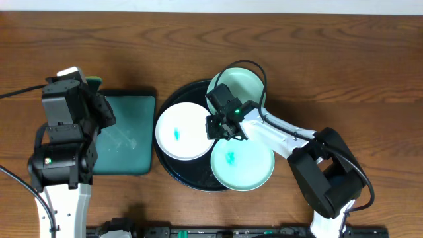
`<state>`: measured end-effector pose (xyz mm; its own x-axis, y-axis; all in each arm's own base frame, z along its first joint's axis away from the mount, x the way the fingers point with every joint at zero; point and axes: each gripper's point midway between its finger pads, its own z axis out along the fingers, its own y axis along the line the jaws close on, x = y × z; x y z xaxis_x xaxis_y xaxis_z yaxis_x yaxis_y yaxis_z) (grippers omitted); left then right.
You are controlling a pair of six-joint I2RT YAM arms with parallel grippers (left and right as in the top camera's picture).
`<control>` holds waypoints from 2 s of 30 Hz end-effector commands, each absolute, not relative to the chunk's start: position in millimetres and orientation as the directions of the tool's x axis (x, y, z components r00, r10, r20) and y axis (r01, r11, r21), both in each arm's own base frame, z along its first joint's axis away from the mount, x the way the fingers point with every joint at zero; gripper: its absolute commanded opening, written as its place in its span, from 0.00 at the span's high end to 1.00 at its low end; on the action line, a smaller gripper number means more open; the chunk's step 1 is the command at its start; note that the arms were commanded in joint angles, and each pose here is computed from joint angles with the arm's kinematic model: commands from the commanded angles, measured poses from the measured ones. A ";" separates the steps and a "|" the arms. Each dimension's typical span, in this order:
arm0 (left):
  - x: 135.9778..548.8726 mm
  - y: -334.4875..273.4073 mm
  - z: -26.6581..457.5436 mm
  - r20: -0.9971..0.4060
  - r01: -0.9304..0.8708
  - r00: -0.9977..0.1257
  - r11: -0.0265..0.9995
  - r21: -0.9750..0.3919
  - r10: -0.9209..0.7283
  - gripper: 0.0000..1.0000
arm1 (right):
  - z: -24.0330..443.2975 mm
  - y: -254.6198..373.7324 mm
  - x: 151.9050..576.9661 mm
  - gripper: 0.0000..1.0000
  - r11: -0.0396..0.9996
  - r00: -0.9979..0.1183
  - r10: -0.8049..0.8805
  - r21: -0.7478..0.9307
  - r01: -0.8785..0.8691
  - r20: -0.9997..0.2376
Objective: Clean dirty plates on tray and stack at the side
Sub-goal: 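Lift the sponge out of the water with the left gripper, then scrub the white plate's green smear with the sponge in the left gripper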
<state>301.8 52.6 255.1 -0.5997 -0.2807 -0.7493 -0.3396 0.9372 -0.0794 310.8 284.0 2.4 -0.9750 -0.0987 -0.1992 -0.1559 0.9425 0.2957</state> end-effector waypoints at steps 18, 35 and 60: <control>304.1 55.5 218.0 -0.649 -0.382 -0.690 0.923 -0.051 -0.322 0.93 | -30.4 266.5 288.0 0.99 0.961 -0.982 -0.149 0.217 -0.170 -0.113; 290.9 17.1 69.5 -0.065 -0.388 -0.917 0.918 -0.086 -0.394 0.93 | -30.6 265.9 287.3 0.99 0.962 -0.983 -0.149 0.215 -0.170 -0.109; 281.0 14.7 68.8 -0.023 -0.385 -0.921 0.919 -0.081 -0.388 0.93 | -30.7 265.8 287.2 0.99 0.962 -0.983 -0.149 0.215 -0.170 -0.109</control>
<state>282.3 16.0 66.4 -0.9216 -0.3874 -0.0223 -0.3850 0.9200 -0.0737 310.5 283.9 2.5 -0.9752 -0.0990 -0.1978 -0.1556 0.9426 0.2953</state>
